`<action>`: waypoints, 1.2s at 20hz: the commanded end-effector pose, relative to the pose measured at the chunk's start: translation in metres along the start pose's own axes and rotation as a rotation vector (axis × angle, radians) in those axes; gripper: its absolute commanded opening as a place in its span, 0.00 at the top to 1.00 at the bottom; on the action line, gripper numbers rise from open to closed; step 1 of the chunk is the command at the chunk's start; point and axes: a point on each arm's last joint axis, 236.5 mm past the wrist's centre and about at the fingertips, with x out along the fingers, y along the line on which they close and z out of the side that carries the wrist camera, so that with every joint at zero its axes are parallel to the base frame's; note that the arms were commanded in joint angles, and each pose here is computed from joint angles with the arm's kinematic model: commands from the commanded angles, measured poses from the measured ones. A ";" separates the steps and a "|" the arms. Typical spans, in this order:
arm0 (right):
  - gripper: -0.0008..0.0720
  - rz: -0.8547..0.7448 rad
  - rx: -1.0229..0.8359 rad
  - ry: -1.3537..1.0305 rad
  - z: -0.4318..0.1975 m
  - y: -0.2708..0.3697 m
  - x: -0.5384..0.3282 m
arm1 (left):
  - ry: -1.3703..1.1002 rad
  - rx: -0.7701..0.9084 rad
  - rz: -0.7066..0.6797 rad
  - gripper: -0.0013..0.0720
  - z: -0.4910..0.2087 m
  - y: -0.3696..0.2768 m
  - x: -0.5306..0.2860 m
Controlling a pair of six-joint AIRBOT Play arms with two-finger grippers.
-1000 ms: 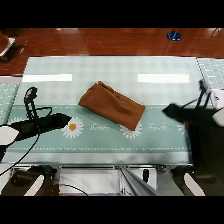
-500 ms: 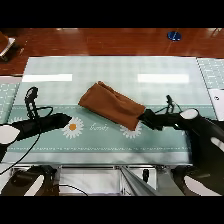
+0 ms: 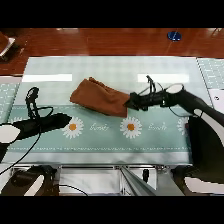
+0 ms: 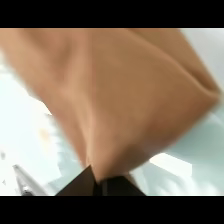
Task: Fold the shirts.
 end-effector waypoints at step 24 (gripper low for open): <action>0.95 -0.530 0.265 -0.723 -0.009 -0.012 -0.464 | -0.045 -0.002 0.001 0.96 0.011 0.000 0.000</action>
